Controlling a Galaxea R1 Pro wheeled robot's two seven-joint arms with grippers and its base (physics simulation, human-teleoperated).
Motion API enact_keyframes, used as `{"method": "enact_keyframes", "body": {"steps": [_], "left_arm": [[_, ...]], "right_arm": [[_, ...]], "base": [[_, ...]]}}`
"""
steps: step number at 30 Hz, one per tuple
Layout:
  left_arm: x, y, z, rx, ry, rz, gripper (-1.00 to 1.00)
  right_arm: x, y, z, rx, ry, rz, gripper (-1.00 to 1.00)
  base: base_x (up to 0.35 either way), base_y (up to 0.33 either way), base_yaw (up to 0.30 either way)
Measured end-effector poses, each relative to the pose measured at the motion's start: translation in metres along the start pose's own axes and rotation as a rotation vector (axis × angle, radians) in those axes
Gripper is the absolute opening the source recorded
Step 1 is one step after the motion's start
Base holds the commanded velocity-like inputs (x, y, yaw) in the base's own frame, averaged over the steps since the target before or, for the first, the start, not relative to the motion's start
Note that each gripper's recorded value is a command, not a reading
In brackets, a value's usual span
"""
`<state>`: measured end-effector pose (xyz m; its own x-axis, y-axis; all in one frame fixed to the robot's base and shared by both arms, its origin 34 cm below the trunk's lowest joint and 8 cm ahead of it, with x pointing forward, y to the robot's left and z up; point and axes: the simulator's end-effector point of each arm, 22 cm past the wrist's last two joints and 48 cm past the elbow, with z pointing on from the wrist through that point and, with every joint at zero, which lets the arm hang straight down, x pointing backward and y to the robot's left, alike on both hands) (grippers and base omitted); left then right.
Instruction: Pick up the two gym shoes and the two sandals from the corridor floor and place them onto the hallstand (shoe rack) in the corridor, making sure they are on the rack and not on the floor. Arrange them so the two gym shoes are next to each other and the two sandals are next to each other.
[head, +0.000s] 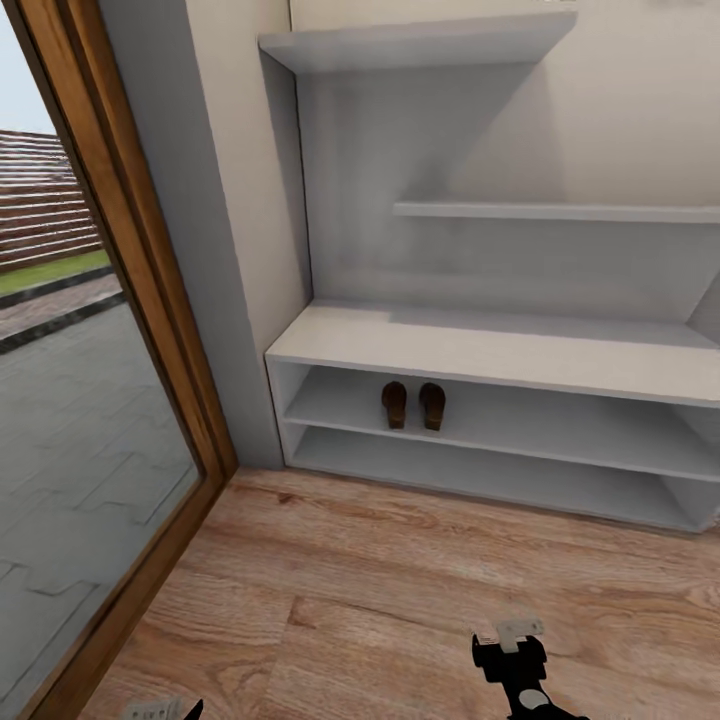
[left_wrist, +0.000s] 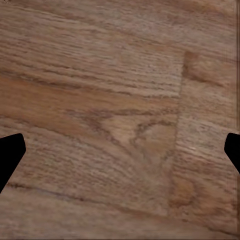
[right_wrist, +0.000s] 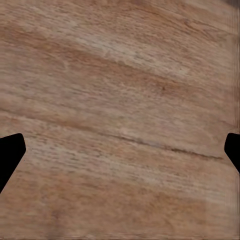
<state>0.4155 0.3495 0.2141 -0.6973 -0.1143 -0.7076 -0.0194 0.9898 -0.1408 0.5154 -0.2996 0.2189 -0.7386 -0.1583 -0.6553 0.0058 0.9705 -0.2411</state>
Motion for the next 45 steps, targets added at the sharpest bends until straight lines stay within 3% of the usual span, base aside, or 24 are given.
{"method": "enact_keyframes", "body": {"steps": [17, 37, 45], "left_arm": [[0.0, 0.005, -0.001, -0.018, -0.002, -0.009, 1.0], [0.0, 0.021, -0.001, -0.09, -0.002, -0.004, 1.0], [-0.007, 0.026, -0.002, -0.115, -0.038, 0.014, 1.0]], "right_arm": [[0.014, -0.005, -0.004, 0.008, 0.008, 0.007, 1.0], [0.015, -0.041, -0.002, 0.069, -0.012, 0.048, 1.0], [0.016, -0.057, -0.001, 0.091, -0.013, 0.046, 1.0]], "base": [[0.0, 0.0, -0.252], [0.0, 0.0, -0.267], [0.0, 0.0, -0.267]]}}
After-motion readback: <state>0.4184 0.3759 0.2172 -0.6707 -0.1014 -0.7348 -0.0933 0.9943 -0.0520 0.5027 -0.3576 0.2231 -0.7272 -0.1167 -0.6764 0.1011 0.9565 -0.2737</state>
